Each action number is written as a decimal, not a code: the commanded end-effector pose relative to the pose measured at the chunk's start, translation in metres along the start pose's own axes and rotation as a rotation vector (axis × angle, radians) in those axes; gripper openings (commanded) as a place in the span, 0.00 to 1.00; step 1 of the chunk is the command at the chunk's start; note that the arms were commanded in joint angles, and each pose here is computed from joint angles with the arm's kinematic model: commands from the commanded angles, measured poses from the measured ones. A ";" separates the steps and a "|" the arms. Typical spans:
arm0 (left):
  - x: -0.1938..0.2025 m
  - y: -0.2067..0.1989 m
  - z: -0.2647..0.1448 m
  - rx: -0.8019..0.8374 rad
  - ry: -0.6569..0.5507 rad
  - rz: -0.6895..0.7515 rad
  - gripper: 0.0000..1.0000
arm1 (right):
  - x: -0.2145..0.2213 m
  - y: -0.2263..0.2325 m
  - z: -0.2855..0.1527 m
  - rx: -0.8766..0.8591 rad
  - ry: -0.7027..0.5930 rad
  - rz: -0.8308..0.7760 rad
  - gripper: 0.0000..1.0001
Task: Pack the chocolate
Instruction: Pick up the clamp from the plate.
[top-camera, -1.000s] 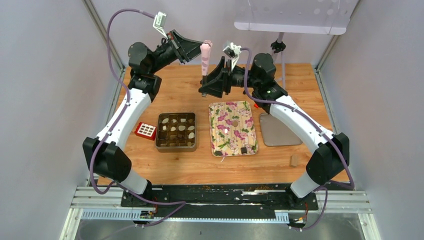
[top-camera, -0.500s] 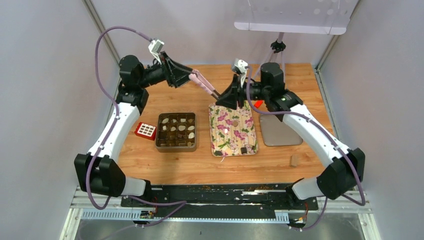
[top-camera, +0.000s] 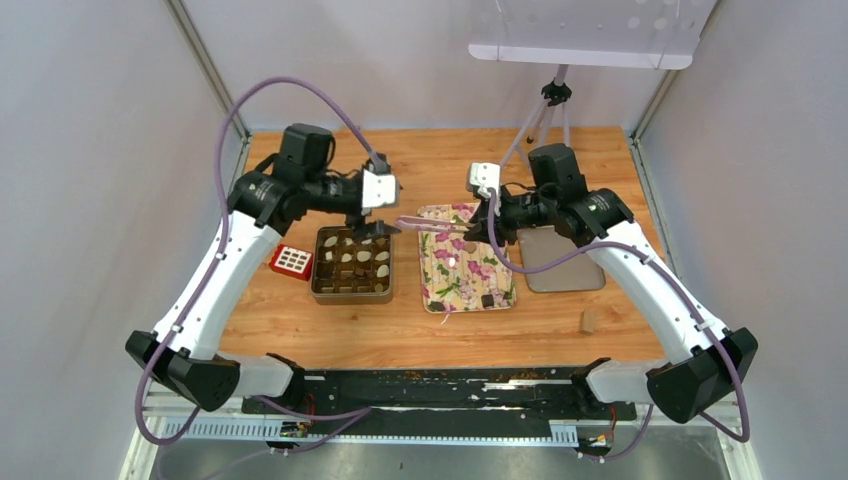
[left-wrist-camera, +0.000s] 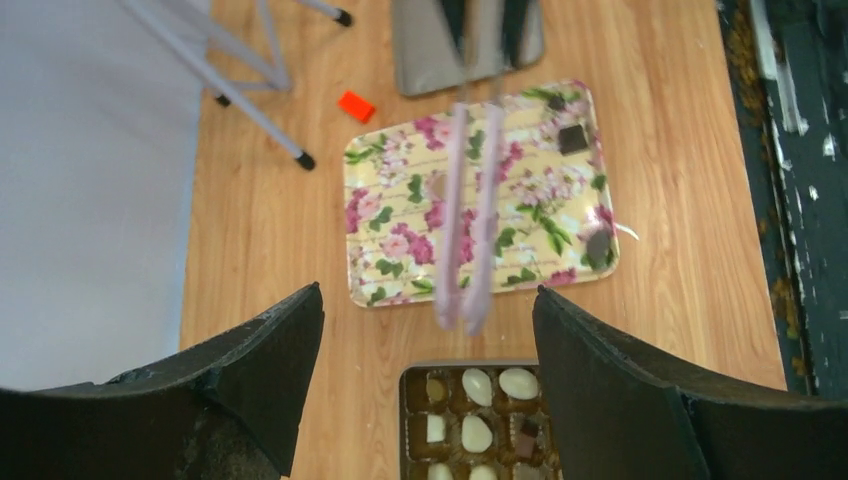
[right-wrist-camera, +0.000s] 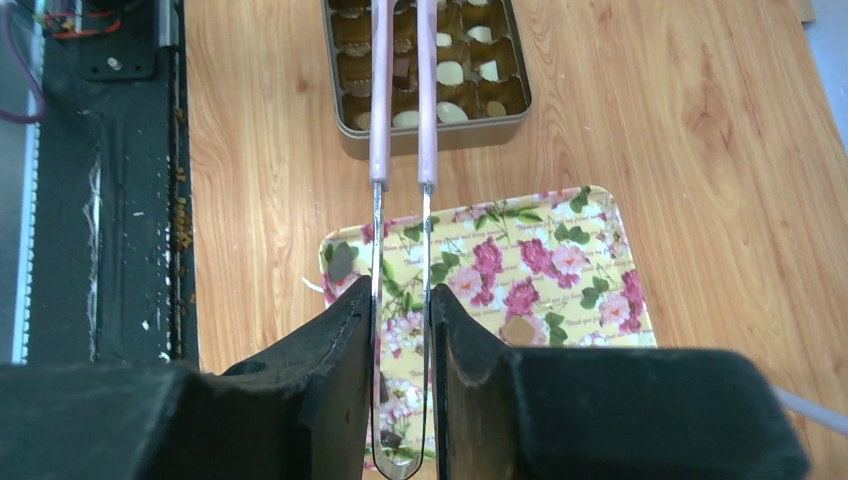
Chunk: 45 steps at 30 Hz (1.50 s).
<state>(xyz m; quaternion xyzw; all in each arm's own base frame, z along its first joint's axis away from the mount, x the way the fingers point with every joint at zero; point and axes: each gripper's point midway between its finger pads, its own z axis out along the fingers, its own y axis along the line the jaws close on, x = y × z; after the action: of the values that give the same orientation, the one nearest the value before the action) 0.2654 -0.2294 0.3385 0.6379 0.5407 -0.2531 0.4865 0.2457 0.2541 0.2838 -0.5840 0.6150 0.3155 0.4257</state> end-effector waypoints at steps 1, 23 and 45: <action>0.022 -0.029 0.000 0.124 0.193 0.275 0.84 | -0.007 -0.007 -0.010 0.028 0.034 -0.095 0.16; -0.006 -0.022 0.065 0.044 0.039 0.098 0.09 | -0.049 0.002 -0.021 0.009 -0.109 -0.047 0.24; -0.017 -0.054 0.069 0.175 -0.188 -0.197 0.15 | -0.043 0.013 -0.008 -0.153 -0.120 0.018 0.48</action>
<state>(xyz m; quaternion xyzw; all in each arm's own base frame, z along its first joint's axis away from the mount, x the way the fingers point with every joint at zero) 0.2267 -0.3008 0.2766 0.6043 0.5547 -0.3988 0.4100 0.2383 0.2699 0.3085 -0.5677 0.5916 0.3958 0.4136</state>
